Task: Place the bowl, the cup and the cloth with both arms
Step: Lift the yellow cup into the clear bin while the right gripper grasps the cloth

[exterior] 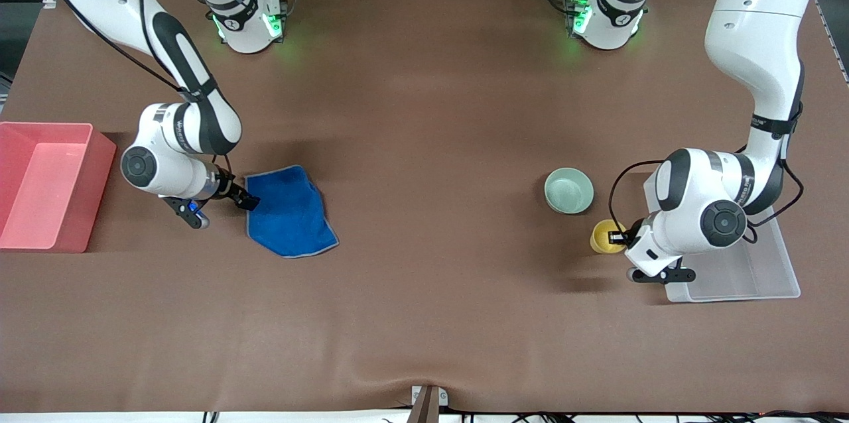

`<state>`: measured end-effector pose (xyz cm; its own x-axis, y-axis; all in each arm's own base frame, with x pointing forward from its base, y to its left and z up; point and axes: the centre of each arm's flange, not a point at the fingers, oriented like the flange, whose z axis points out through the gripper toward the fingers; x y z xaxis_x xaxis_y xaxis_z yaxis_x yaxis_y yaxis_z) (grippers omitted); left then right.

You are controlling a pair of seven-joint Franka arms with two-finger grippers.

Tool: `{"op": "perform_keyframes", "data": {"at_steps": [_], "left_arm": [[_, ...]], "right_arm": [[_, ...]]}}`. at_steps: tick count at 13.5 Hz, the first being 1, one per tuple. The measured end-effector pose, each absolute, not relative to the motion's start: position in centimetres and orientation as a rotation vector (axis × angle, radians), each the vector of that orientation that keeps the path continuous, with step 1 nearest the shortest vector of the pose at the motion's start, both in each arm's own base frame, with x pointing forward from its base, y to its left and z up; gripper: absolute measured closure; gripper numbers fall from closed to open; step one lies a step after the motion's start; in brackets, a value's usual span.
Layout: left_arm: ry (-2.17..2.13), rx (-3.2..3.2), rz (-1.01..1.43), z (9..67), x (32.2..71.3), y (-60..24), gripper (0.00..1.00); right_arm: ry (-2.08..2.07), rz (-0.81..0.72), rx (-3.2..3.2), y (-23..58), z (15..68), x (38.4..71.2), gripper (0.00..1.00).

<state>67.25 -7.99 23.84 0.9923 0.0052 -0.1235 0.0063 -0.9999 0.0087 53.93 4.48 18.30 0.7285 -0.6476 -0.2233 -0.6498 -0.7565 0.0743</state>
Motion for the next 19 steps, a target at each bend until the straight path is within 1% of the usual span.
{"op": "perform_keyframes", "data": {"at_steps": [3, 6, 9, 11, 12, 13, 14, 15, 17, 18, 19], "left_arm": [[0.032, 3.129, -0.115, 26.5, 68.2, -7.1, 0.97], [0.079, 3.137, -0.045, 32.7, 68.8, -5.1, 0.97], [0.177, 3.14, -0.003, 38.8, 69.2, -0.7, 0.97], [0.212, 3.138, 0.009, 39.9, 69.4, 2.8, 0.97], [0.214, 3.138, 0.007, 39.8, 69.4, 4.2, 0.97], [0.215, 3.137, 0.004, 39.4, 69.5, 5.6, 0.97], [0.22, 3.133, 0.004, 39.1, 69.7, 7.2, 0.97], [0.226, 3.128, 0.007, 38.8, 69.9, 8.9, 0.97], [0.217, 3.117, 0.006, 37.8, 70.2, 12.1, 0.97], [0.219, 3.113, -0.004, 36.9, 70.4, 13.0, 0.97], [0.22, 3.11, -0.02, 35.7, 70.6, 13.3, 0.97]], "right_arm": [[1.118, 0.395, -2.911, 4.9, 17.6, 53.4, 0.0], [1.127, 0.416, -2.916, 5.6, 17.2, 52.8, 0.0], [1.124, 0.431, -2.921, 5.8, 16.8, 52.4, 0.0], [1.138, 0.429, -2.918, 6.0, 16.9, 52.3, 0.19], [1.152, 0.424, -2.913, 6.1, 17.0, 52.4, 0.33], [1.163, 0.42, -2.909, 6.2, 17.1, 52.5, 0.43], [1.165, 0.417, -2.908, 6.3, 17.2, 52.5, 0.56], [1.166, 0.414, -2.907, 6.3, 17.4, 52.5, 0.65], [1.168, 0.415, -2.907, 6.3, 17.3, 52.5, 0.89], [1.169, 0.416, -2.906, 6.3, 17.3, 52.5, 0.98], [1.169, 0.415, -2.906, 6.3, 17.3, 52.5, 0.99]]}}
